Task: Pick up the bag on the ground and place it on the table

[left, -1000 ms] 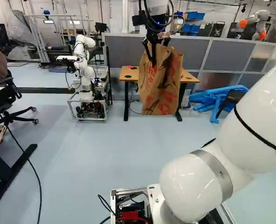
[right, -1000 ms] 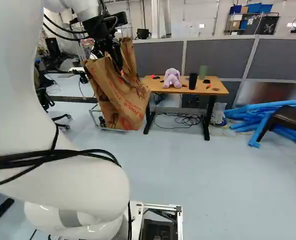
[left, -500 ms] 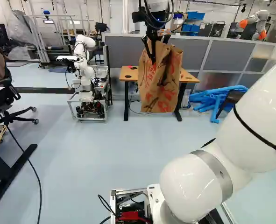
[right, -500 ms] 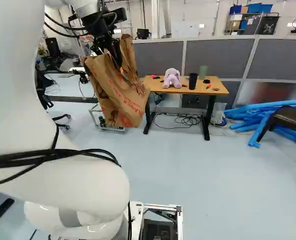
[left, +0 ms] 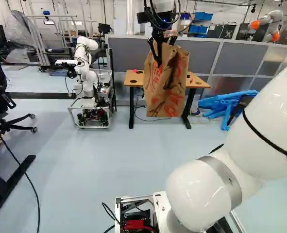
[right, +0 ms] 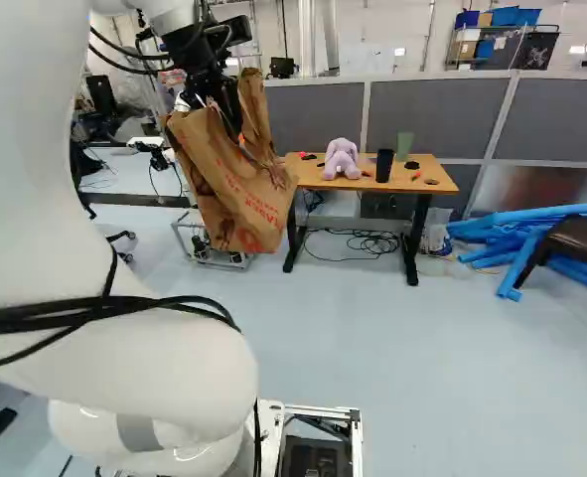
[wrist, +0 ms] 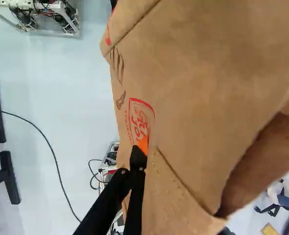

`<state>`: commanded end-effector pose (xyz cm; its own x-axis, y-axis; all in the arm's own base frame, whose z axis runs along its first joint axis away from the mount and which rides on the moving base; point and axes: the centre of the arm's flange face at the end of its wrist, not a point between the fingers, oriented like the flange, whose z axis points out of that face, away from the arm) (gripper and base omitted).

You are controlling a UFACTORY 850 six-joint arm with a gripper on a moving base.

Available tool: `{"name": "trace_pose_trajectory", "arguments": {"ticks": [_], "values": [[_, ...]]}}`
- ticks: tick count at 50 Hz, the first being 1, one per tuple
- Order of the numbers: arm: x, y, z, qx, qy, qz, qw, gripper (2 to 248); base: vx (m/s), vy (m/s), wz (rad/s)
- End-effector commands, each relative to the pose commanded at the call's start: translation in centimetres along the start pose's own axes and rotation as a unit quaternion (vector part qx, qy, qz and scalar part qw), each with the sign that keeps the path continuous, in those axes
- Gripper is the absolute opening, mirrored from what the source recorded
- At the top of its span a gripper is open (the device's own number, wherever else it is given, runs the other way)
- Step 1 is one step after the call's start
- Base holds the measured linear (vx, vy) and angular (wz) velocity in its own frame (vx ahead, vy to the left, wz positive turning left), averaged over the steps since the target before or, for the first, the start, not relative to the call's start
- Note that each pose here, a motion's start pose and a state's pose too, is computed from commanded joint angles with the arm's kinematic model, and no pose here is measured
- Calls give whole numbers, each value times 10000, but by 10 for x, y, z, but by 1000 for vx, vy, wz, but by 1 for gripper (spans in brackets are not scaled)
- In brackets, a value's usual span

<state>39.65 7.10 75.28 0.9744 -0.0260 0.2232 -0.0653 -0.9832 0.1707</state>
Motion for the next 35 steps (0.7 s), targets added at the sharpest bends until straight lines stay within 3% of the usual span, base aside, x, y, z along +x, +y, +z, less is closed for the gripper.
{"name": "trace_pose_trajectory", "arguments": {"ticks": [35], "values": [[0, 0, 0, 0, 0, 0, 10000, 21, 197, 5, -16]]}}
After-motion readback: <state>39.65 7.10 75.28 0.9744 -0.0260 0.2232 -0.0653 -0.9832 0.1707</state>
